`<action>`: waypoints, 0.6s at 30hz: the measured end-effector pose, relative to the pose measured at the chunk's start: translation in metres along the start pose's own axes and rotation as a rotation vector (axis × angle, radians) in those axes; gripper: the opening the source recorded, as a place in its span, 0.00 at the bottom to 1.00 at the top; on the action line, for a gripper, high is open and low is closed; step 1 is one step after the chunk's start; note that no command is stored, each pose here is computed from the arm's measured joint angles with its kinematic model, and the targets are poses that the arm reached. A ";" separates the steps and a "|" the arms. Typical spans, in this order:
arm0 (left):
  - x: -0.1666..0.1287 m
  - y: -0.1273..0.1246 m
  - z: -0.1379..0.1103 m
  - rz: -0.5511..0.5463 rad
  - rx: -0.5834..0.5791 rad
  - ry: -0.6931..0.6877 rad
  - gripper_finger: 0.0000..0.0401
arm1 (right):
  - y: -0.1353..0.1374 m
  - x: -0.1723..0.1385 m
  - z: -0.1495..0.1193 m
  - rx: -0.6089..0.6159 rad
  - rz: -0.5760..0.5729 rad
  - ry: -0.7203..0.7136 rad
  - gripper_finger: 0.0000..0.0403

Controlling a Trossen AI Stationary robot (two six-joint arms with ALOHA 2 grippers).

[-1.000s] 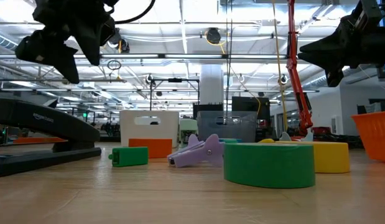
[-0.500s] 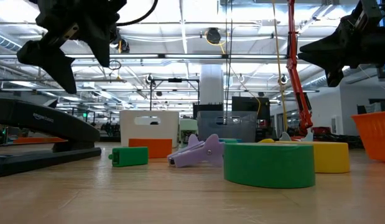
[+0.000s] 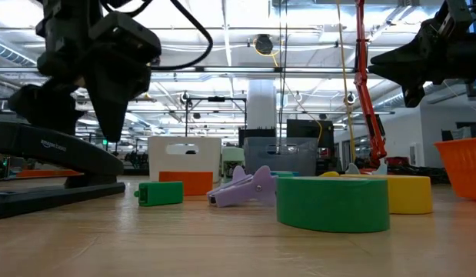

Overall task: Pick and place Stapler, Stapler remover, tape
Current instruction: Put the black stapler into the white bin

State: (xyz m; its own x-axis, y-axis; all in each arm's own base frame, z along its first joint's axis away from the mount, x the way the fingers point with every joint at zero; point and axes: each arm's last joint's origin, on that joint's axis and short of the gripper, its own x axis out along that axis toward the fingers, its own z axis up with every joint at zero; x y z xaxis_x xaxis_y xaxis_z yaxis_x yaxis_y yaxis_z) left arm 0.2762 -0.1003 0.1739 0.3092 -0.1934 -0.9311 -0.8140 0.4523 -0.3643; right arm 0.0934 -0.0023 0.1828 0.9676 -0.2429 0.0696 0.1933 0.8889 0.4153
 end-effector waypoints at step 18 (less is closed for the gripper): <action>0.016 0.000 0.002 0.035 0.049 -0.025 0.91 | -0.001 0.000 -0.001 -0.005 -0.006 0.014 0.18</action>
State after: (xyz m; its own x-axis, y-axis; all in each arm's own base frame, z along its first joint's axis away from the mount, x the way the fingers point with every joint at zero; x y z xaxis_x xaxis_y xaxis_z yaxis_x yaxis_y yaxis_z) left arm 0.2821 -0.1017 0.1590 0.2933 -0.1555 -0.9433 -0.7996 0.5009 -0.3312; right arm 0.0935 -0.0023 0.1813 0.9685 -0.2429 0.0543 0.2000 0.8894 0.4111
